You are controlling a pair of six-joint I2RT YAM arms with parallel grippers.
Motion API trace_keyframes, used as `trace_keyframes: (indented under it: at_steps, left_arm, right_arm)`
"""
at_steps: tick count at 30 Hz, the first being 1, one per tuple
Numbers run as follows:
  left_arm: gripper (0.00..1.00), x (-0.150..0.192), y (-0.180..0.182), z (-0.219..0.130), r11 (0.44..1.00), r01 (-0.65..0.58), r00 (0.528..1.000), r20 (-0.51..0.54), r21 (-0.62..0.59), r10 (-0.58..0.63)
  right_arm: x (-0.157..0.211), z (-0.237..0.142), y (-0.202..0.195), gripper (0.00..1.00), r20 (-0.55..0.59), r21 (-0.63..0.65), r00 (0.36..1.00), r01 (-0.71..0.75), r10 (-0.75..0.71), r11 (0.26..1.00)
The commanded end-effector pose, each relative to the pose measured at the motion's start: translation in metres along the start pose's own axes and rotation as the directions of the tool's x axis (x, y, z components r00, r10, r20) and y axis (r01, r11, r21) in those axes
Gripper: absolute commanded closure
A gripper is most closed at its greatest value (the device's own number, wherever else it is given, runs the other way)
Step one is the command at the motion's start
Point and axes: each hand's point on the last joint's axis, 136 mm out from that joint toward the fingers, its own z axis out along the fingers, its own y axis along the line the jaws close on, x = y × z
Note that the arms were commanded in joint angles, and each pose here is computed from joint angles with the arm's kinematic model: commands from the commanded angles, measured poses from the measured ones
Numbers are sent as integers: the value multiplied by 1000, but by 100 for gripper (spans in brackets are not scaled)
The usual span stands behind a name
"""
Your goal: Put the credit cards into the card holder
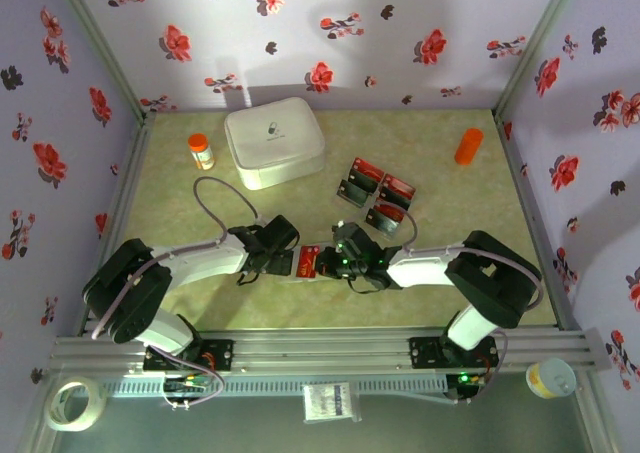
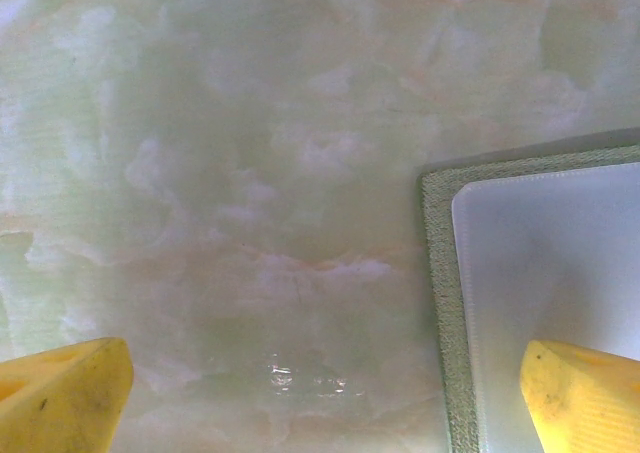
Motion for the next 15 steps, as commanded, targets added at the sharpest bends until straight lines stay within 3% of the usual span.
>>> trace_keyframes:
  at_steps: [1,15]
  left_arm:
    - [0,0,9,-2,999,-14,1000,2,-50,14]
    - [0,0,8,-1,999,-18,1000,2,-50,18]
  right_arm:
    - [19,1,-22,100,-96,81,995,6,1,997]
    - [21,6,-25,100,-163,95,987,5,10,995]
